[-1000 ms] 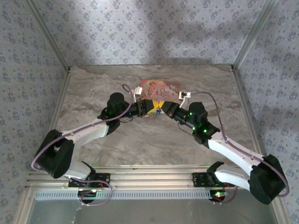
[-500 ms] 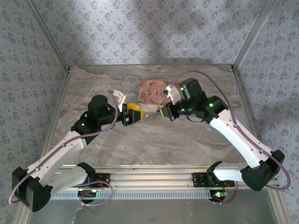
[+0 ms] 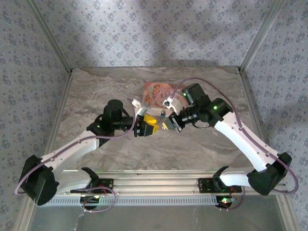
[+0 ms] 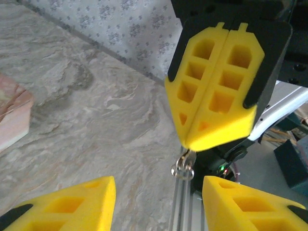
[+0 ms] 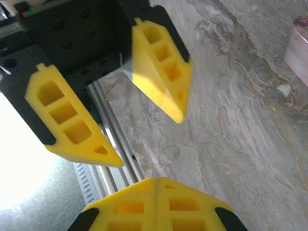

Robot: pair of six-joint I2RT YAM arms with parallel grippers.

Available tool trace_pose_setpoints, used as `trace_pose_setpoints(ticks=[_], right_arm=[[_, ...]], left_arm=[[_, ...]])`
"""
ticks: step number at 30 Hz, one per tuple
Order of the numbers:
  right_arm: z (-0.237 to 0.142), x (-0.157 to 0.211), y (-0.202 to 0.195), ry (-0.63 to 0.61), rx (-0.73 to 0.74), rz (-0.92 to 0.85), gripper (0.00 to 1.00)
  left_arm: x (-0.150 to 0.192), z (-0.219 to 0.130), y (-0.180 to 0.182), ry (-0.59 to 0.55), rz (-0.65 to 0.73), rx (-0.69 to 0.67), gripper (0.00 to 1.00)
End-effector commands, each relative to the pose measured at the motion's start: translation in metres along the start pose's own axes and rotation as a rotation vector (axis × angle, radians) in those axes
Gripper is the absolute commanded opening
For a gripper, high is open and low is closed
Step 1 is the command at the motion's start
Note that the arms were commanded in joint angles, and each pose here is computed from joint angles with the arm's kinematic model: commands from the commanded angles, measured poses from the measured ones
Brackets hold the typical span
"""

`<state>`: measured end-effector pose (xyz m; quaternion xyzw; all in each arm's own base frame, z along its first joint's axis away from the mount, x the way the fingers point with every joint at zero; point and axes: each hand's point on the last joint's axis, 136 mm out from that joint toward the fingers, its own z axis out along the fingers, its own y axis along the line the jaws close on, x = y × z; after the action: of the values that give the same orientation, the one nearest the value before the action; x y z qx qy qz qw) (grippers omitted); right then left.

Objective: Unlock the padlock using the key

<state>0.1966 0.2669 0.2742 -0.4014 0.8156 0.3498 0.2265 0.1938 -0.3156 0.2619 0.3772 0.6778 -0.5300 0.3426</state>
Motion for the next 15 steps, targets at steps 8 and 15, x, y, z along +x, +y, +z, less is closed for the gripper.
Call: trace_pose_setpoints(ticks=[8,15], right_arm=[[-0.011,-0.009,0.013,-0.072,-0.057,-0.025,0.00],[-0.008,-0.008,0.011,-0.078,-0.072,-0.010,0.00]], left_arm=[[-0.010,0.016,-0.016,0.002,-0.025,0.121,0.51],[-0.013,0.020,-0.019,0.014,-0.029,0.143,0.46]])
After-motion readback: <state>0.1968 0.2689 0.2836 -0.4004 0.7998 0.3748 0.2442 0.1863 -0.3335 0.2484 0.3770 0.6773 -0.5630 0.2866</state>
